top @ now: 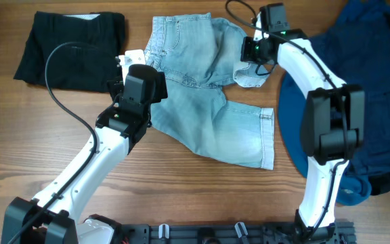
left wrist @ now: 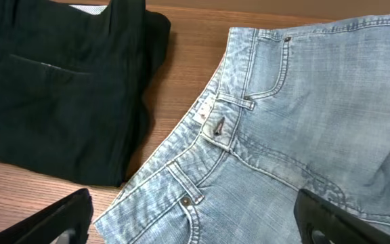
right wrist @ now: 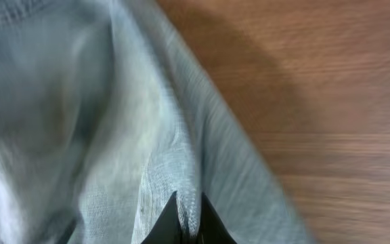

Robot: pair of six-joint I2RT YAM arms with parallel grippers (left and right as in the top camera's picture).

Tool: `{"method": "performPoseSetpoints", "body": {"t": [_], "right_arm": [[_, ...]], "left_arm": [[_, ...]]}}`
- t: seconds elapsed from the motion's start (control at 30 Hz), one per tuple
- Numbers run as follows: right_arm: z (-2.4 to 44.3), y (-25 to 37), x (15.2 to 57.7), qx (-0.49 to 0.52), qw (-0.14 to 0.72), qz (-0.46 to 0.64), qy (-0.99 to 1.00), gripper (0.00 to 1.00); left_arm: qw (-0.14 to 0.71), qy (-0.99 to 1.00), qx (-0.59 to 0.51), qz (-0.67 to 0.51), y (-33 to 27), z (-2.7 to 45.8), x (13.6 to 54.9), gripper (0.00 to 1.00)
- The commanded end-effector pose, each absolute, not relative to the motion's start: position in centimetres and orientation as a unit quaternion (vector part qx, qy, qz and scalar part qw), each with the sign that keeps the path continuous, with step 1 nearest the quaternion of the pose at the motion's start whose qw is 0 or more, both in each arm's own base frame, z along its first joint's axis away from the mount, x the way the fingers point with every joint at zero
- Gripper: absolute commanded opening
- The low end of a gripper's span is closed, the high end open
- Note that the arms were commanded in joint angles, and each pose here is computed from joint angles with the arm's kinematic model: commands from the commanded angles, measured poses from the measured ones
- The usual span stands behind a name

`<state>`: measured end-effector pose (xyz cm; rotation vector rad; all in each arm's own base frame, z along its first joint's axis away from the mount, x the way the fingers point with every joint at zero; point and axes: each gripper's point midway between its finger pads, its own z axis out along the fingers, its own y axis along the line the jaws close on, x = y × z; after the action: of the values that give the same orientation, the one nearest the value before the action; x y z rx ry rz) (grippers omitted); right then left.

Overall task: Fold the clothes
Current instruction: 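Lay the shorts flat on the table center and release both grippers, then grasp the waistband with the left gripper and a leg hem with the right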

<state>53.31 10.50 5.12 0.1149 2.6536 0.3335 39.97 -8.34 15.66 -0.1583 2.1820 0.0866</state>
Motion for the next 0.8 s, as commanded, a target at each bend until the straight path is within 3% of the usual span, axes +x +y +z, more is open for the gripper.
{"method": "performPoseSetpoints", "body": {"t": [0.0, 0.13, 0.17, 0.2, 0.23, 0.27, 0.43, 0.6, 0.77], "right_arm": [[10.4, 4.7, 55.8, 0.097, 0.303, 0.099, 0.943, 0.04], [10.9, -0.3, 57.3, 0.135, 0.339, 0.069, 0.928, 0.04], [11.3, -1.2, 57.7, 0.142, 0.349, 0.065, 0.924, 0.25], [11.5, -1.8, 57.9, 0.146, 0.356, 0.064, 0.921, 0.62], [11.7, -2.5, 58.0, 0.151, 0.359, 0.063, 0.919, 0.93], [11.6, -3.1, 57.8, 0.157, 0.353, 0.06, 0.92, 1.0], [13.3, -3.6, 55.0, 0.166, 0.303, 0.056, 0.937, 1.0], [13.4, 1.9, 52.0, 0.099, 0.247, 0.086, 0.96, 1.0], [10.6, 8.3, 50.6, 0.027, 0.226, -0.035, 0.973, 1.0]], "left_arm": [[0.469, 0.88, -0.075, 0.025, -8.3, 16.7, 40.0, 0.93], [0.469, 0.88, -0.075, 0.025, -8.3, 16.7, 40.0, 0.91], [0.469, 0.88, -0.074, 0.026, -8.2, 16.7, 40.0, 0.92], [0.469, 0.879, -0.076, 0.027, -8.0, 16.7, 40.0, 0.92], [0.469, 0.879, -0.081, 0.03, -7.5, 16.7, 40.1, 0.92], [0.468, 0.879, -0.087, 0.033, -7.0, 16.7, 40.2, 0.93], [0.463, 0.878, -0.105, 0.064, -2.9, 16.6, 40.7, 0.96], [0.442, 0.886, -0.125, 0.06, -0.7, 15.7, 40.5, 0.96], [0.438, 0.888, -0.128, 0.062, -0.4, 15.6, 40.4, 1.0]]}}
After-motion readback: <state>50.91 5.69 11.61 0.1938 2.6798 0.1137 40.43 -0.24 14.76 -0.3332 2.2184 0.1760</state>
